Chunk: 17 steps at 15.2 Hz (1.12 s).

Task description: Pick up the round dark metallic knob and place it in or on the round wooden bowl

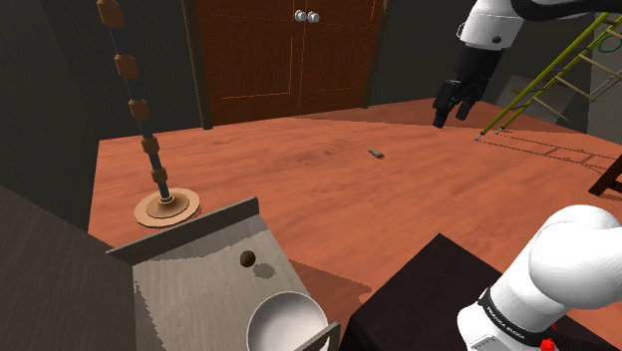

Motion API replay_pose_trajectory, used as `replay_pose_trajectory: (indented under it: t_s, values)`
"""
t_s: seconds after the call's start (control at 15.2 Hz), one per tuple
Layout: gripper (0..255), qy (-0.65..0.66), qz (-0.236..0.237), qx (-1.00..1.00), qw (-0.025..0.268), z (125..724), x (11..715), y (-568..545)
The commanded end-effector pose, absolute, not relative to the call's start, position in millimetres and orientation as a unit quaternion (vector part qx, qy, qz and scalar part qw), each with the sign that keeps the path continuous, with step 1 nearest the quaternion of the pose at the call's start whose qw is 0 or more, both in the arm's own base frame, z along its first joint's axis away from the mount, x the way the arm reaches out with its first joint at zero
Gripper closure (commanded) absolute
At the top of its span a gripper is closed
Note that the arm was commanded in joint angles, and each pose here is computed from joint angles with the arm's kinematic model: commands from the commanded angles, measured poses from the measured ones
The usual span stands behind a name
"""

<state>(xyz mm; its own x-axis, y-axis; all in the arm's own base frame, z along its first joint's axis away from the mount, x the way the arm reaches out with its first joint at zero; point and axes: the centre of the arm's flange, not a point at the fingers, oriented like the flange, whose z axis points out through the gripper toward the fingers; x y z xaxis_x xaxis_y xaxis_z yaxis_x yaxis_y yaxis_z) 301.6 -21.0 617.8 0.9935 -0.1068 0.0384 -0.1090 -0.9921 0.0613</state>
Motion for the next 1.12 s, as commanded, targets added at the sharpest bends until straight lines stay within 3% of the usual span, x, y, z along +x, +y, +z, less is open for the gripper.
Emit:
replay_pose_trajectory:
  t_s: [0.0,1.06]
  values:
    - [0,-0.054,0.018,0.998,0.032,618,302,-21]
    - [0,0.002,0.053,0.998,-0.017,455,379,66]
